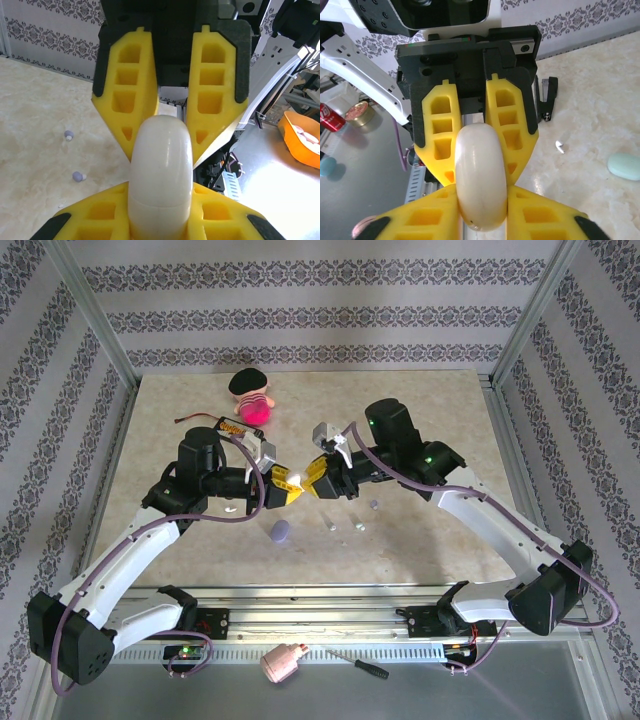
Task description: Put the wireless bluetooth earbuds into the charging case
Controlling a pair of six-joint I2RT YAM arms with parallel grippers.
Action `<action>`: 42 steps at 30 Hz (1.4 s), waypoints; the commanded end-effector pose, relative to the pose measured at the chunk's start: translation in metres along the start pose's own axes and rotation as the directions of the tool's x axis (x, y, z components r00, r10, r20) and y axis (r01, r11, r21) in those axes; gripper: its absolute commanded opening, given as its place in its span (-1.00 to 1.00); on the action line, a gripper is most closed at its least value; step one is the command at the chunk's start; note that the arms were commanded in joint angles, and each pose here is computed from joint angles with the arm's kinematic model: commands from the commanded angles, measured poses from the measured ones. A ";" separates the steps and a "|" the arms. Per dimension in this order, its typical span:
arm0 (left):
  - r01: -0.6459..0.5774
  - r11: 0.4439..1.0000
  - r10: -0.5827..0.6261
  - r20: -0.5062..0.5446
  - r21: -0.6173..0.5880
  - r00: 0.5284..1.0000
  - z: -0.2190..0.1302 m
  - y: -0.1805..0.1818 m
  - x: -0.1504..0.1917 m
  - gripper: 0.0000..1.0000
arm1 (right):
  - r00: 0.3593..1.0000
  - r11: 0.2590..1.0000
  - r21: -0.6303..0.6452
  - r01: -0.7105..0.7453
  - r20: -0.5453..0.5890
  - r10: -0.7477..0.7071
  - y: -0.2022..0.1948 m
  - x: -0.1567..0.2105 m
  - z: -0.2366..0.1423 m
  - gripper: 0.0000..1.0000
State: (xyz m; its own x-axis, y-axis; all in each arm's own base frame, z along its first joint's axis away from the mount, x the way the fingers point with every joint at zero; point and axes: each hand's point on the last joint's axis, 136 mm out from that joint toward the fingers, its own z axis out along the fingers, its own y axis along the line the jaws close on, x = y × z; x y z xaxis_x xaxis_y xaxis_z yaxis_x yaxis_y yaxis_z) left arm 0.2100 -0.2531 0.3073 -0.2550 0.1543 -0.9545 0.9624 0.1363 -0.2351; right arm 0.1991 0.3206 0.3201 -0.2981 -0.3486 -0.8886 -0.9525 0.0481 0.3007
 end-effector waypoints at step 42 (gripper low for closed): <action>-0.294 0.895 0.373 0.201 -0.335 0.906 0.001 0.057 -0.001 -1.00 | 0.609 0.167 0.588 -0.791 0.734 0.302 -0.271 0.099 -0.179 0.50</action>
State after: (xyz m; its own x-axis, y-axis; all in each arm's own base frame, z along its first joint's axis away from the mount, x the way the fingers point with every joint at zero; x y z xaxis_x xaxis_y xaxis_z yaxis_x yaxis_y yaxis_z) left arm 0.2643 -0.2442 0.2700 0.0402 0.0574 -0.9975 0.9190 0.3898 0.0595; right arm 0.4178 0.1413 0.2490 -0.5289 0.3713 -0.7632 -0.1925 0.8233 0.5339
